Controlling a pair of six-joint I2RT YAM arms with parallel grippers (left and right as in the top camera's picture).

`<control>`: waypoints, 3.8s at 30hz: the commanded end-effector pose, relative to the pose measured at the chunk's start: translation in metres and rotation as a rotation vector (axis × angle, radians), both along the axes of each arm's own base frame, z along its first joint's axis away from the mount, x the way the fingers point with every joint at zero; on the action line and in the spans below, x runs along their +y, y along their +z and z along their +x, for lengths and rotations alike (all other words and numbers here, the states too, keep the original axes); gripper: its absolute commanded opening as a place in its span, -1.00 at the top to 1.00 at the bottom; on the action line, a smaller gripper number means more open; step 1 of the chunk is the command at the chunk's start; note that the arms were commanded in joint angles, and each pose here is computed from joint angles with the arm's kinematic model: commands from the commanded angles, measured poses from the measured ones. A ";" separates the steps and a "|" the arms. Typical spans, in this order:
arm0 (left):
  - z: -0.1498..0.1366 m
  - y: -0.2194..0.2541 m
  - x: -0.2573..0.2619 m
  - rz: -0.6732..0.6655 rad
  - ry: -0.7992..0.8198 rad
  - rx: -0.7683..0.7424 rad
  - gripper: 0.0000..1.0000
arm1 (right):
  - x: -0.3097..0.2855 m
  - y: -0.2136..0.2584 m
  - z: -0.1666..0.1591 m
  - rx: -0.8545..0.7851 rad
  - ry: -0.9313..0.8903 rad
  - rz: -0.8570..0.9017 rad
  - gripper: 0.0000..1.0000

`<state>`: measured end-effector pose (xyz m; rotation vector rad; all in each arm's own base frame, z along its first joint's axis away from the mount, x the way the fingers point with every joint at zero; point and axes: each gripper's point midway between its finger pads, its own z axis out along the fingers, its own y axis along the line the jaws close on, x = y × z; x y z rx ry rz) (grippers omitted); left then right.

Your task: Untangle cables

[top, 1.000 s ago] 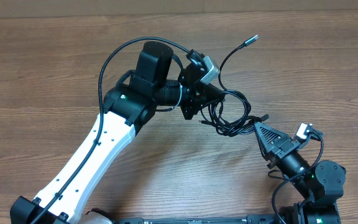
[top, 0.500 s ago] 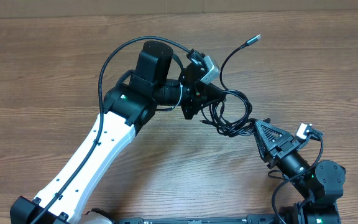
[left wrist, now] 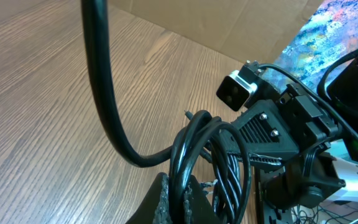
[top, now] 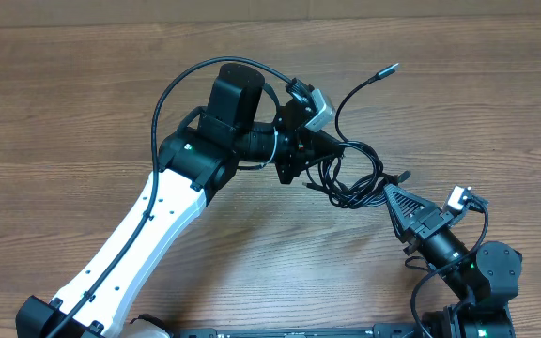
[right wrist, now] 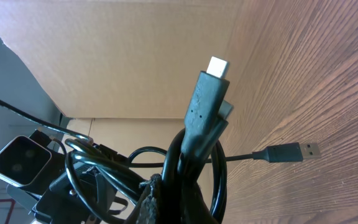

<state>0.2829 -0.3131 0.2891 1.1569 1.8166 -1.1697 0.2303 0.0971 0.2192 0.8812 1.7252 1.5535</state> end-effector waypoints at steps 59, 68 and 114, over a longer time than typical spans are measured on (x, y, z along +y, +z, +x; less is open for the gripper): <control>-0.021 -0.041 0.011 0.164 0.140 0.391 -0.89 | -0.001 0.016 0.000 -0.065 0.000 -0.028 0.93; -0.048 -0.043 -0.009 0.193 -0.025 0.227 -0.40 | 0.003 0.031 -0.002 -0.128 0.020 -0.019 0.93; -0.079 -0.091 -0.047 0.263 -0.191 0.209 0.91 | 0.014 0.058 -0.013 -0.211 0.104 0.045 0.93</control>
